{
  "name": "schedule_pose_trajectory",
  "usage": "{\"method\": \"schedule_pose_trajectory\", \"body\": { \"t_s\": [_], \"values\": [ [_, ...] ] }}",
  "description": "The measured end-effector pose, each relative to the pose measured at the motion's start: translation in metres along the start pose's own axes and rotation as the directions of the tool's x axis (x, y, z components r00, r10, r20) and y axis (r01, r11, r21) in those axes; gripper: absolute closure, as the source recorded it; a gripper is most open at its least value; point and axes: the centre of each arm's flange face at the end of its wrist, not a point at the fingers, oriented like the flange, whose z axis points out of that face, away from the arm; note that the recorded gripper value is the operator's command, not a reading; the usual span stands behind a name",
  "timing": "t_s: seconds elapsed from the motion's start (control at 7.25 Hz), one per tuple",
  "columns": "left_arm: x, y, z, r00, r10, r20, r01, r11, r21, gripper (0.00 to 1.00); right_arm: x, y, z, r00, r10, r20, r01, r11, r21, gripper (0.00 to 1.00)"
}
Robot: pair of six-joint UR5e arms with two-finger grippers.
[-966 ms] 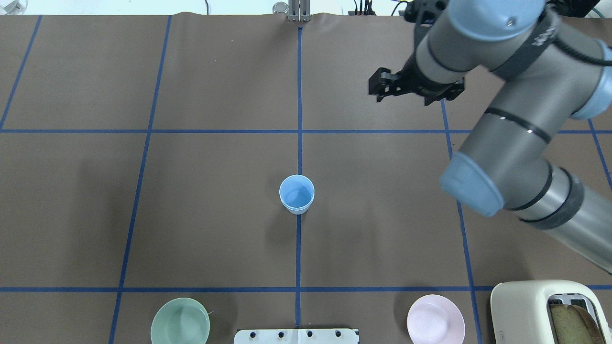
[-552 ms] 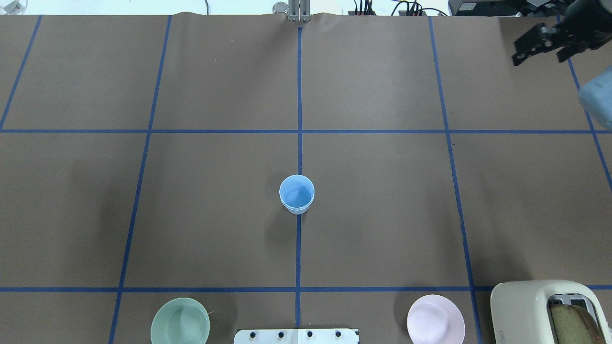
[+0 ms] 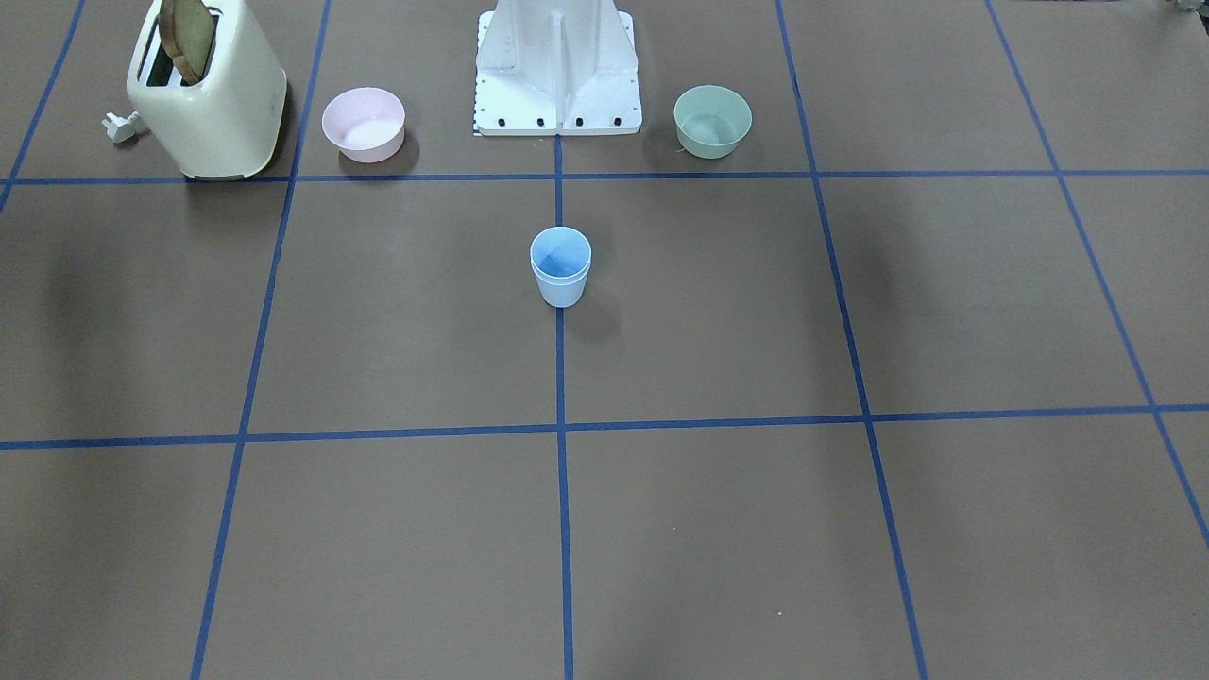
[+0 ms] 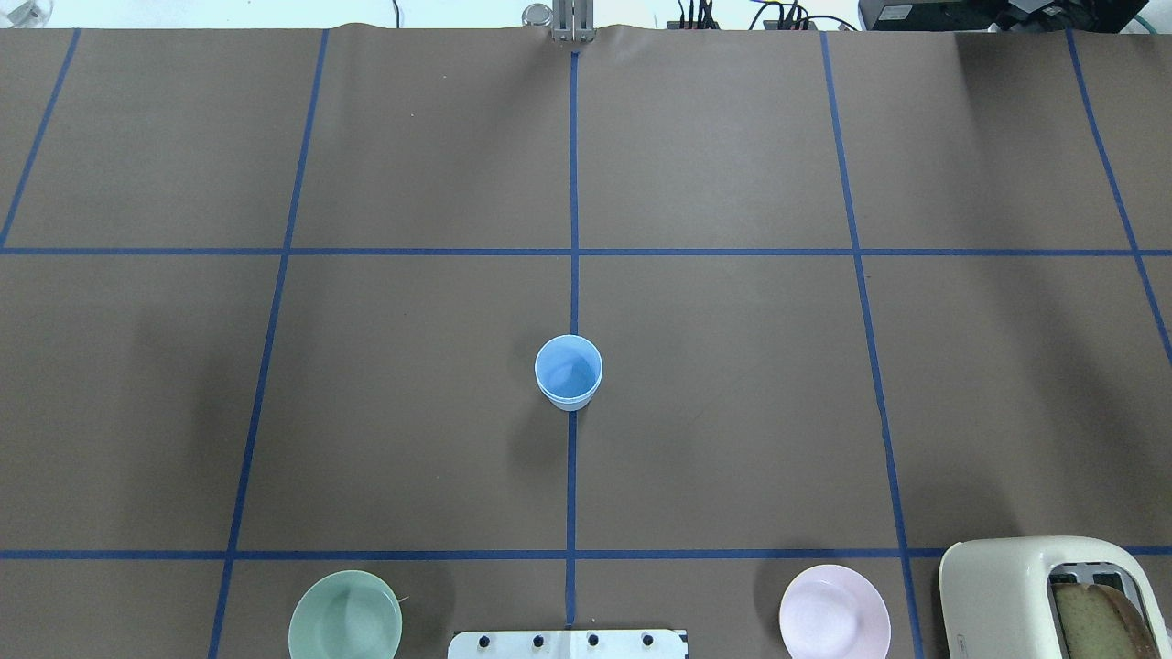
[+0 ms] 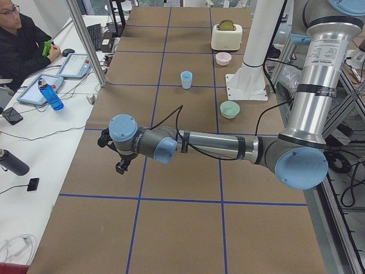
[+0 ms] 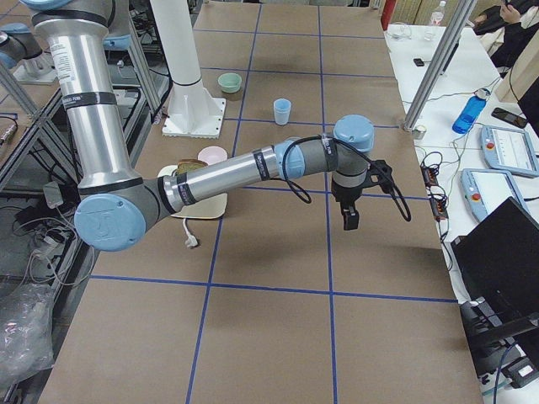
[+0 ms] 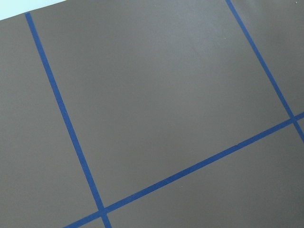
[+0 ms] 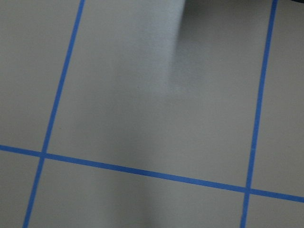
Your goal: Stack blue cups with both arms
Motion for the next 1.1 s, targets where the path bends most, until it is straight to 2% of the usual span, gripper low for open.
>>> {"method": "schedule_pose_trajectory", "body": {
  "t_s": [0.41,1.1],
  "values": [
    [0.000,0.000,-0.002,1.000,0.000,0.002,0.000,1.000,0.003,0.03,0.045,0.029,0.029,1.000,-0.003,-0.005,0.003,1.000,0.009,0.00],
    [0.001,-0.002,-0.005,1.000,0.004,0.003,-0.004,1.000,0.008,0.03,0.077,0.031,0.060,0.999,-0.031,-0.017,0.032,0.998,0.046,0.00]
  ]
}}
